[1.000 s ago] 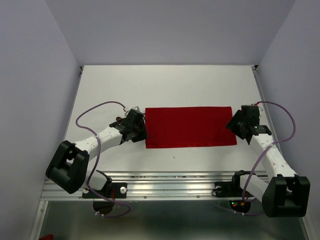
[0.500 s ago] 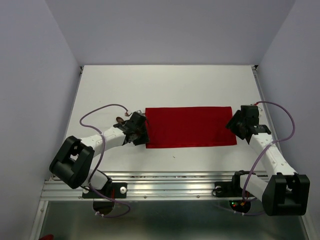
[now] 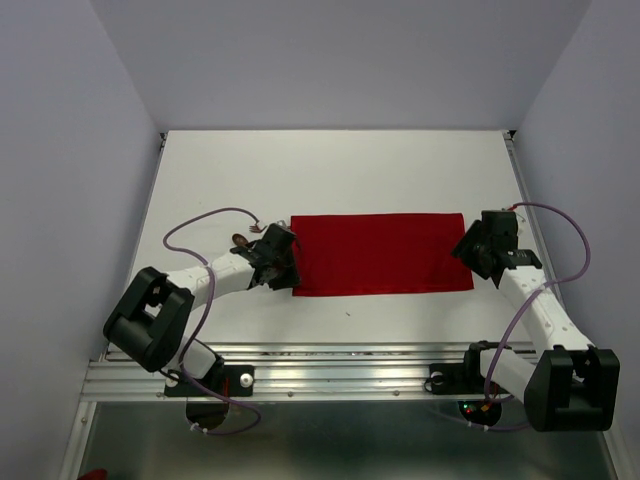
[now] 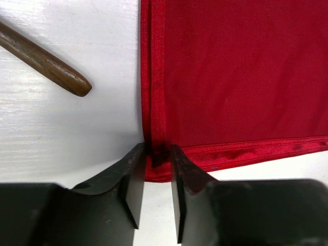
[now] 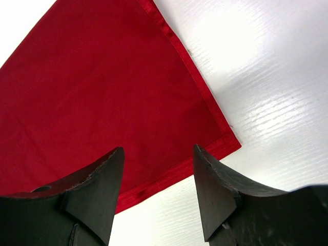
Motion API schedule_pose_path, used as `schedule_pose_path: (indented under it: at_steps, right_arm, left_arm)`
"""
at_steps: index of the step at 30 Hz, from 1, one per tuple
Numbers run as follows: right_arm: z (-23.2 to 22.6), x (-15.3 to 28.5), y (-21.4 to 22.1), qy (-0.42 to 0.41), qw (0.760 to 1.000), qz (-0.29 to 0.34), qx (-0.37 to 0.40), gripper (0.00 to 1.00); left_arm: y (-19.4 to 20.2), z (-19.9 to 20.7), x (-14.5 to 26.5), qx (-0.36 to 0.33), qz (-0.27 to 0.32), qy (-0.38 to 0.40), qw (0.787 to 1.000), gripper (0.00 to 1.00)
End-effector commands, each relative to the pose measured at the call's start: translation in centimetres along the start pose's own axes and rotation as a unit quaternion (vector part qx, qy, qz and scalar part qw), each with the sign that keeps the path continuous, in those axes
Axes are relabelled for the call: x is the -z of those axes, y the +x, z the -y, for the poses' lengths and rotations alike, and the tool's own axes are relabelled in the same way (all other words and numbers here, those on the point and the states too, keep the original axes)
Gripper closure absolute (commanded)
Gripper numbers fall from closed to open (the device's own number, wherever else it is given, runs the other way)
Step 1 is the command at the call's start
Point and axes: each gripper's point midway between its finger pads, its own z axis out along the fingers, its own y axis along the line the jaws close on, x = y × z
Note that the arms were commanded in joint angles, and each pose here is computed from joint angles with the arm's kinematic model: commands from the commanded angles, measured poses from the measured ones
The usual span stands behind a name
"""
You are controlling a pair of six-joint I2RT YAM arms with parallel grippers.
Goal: Fold the napkin into a case and place the utensils inside
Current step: Pick up the rectangle-folded napkin at the center of the board.
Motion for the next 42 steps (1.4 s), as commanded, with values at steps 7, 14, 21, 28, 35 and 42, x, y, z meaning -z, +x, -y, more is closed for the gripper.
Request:
schedule_pose_path:
  at_steps: [7,14,21,28,35,42]
  right_arm:
    - [0.1,0.2,-1.2,0.004,1.0,0.023,0.001,0.39]
    - [0.2,0.2,-1.2,0.006,1.0,0.023,-0.001,0.38]
    - [0.4,0.2,-1.0,0.008,1.0,0.023,0.0,0.38]
    - [0.3,0.4,-1.1,0.008,1.0,0.023,-0.001,0.37]
    - [0.4,0.4,-1.0,0.008,1.0,0.022,-0.003,0.37]
    - [0.4,0.3,-1.0,0.009,1.0,0.021,-0.002,0.37]
  left_arm:
    - [-2.1,1.5,1.1,-0.009,0.025,0.006,1.0,0.63]
    - [-3.2,2.2,2.1,-0.023,0.037,0.007,0.999,0.61]
    - [-2.8,1.9,1.2,-0.032,0.023,-0.002,0.999,0.61]
    - [-2.9,1.6,1.4,-0.027,0.029,-0.007,0.999,0.53]
    - [-2.0,1.1,0.7,-0.027,0.017,-0.01,0.999,0.52]
    - [-1.3,0.9,0.3,-0.021,0.007,-0.005,1.0,0.55]
